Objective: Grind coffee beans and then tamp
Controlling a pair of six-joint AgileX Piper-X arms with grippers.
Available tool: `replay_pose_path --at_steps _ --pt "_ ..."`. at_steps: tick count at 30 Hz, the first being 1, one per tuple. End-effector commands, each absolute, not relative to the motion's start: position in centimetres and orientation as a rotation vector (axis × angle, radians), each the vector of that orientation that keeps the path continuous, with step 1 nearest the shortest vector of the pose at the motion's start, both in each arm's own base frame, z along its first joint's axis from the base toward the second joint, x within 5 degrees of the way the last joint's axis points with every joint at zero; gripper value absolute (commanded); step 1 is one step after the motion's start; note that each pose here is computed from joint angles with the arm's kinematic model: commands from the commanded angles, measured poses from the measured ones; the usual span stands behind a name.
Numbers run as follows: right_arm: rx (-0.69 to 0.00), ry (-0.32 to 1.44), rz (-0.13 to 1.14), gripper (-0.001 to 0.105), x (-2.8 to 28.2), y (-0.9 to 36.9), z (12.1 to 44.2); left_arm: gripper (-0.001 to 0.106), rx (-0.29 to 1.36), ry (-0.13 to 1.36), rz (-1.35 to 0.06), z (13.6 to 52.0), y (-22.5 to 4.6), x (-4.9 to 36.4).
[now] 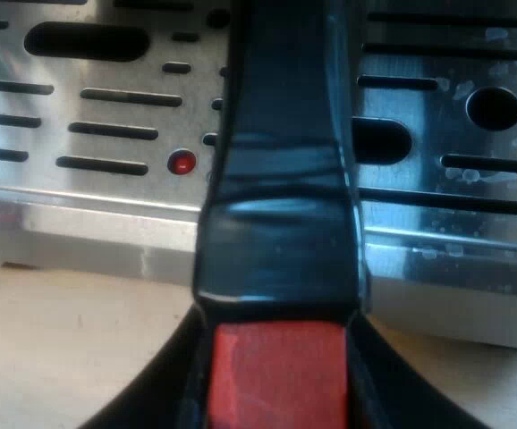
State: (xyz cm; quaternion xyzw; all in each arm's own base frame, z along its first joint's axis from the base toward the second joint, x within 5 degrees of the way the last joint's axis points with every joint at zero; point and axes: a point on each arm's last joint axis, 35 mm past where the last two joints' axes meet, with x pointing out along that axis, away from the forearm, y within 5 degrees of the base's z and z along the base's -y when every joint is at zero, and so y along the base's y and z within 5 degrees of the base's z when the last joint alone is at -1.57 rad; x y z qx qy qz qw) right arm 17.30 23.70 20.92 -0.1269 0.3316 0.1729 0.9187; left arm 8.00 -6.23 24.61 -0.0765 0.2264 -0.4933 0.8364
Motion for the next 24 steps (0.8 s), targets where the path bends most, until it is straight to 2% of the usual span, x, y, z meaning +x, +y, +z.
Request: replay_pose_path --at_steps 1,4,12,17,24 --pt "-0.24 0.665 0.423 0.0 16.8 24.2 21.9 0.077 -0.163 0.462 -1.068 24.9 -6.4 8.0" --pt "-0.237 0.642 0.439 0.0 16.0 24.3 22.6 0.077 -0.163 0.462 -1.068 24.9 -6.4 8.0" --pt "-0.324 0.658 0.403 0.0 13.7 23.6 23.2 0.077 -0.163 0.462 -1.068 24.9 -6.4 8.0" --pt "-0.327 0.647 0.373 0.0 12.6 23.3 23.7 0.077 -0.163 0.462 -1.068 24.9 -6.4 8.0" --pt "-0.385 0.672 0.4 0.0 10.5 22.4 24.4 0.077 -0.163 0.462 -1.068 24.9 -6.4 8.0"
